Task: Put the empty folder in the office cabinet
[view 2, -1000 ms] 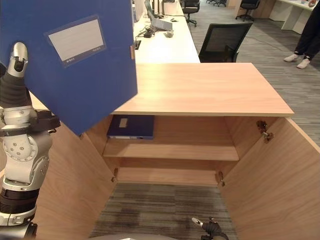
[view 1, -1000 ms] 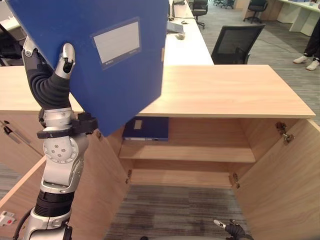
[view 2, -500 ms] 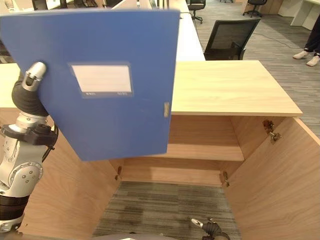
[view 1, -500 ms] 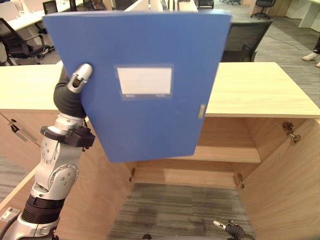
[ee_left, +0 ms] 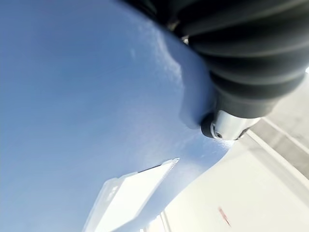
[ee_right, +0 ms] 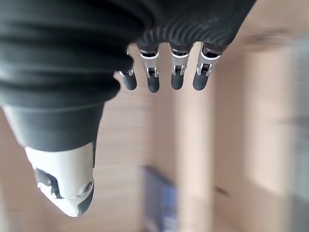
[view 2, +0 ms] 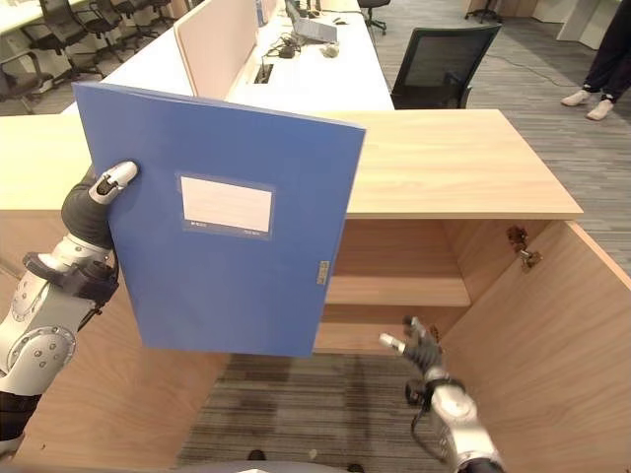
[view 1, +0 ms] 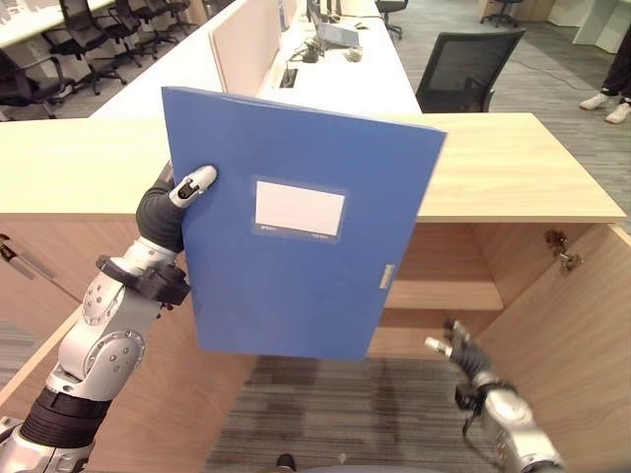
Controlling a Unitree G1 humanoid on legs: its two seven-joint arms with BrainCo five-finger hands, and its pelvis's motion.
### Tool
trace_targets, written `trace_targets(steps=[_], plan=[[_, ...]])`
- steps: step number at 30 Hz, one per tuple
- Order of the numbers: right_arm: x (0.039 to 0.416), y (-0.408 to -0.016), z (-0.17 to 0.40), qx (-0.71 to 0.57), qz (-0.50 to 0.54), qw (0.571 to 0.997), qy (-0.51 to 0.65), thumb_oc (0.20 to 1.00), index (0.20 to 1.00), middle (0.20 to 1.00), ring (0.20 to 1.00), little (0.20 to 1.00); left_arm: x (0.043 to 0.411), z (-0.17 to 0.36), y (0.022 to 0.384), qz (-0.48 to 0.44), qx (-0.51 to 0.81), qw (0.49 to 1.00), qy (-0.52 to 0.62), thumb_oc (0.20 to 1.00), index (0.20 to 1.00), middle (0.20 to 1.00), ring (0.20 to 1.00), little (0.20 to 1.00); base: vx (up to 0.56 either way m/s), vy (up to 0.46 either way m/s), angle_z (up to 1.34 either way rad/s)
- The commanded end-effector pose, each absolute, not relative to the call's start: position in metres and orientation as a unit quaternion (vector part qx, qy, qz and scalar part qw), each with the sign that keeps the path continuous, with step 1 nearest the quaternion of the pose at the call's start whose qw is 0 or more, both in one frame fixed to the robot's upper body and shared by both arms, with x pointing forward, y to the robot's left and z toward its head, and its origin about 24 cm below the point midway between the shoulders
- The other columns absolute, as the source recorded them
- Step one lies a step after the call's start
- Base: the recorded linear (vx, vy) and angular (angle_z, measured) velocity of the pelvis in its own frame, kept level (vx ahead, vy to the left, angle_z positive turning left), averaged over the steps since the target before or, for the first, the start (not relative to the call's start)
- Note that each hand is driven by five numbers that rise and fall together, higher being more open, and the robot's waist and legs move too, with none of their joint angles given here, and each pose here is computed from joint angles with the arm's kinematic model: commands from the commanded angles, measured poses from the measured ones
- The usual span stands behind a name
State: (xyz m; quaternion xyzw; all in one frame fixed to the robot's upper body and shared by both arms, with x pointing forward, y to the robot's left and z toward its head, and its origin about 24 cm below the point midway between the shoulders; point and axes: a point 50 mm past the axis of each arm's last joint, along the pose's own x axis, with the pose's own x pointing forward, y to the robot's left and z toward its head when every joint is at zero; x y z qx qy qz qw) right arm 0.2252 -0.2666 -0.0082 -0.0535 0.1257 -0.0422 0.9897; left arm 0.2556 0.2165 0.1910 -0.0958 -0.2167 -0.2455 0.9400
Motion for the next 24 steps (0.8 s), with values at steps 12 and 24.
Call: trace_targets(steps=[12, 24], plan=[[0.243, -0.273, 0.054, -0.037, 0.029, 0.999, 0.003, 1.000, 1.000, 1.000, 1.000, 1.000, 0.266, 0.204, 0.231, -0.196, -0.073, 0.937, -0.279, 0.200, 0.200, 0.200, 0.200, 0.200, 0.00, 0.002, -0.03], [0.249, -0.239, 0.073, 0.050, 0.184, 0.981, -0.027, 1.000, 1.000, 1.000, 1.000, 1.000, 0.272, 0.224, 0.227, -0.222, -0.066, 0.919, -0.319, 0.200, 0.200, 0.200, 0.200, 0.200, 0.00, 0.000, 0.00]])
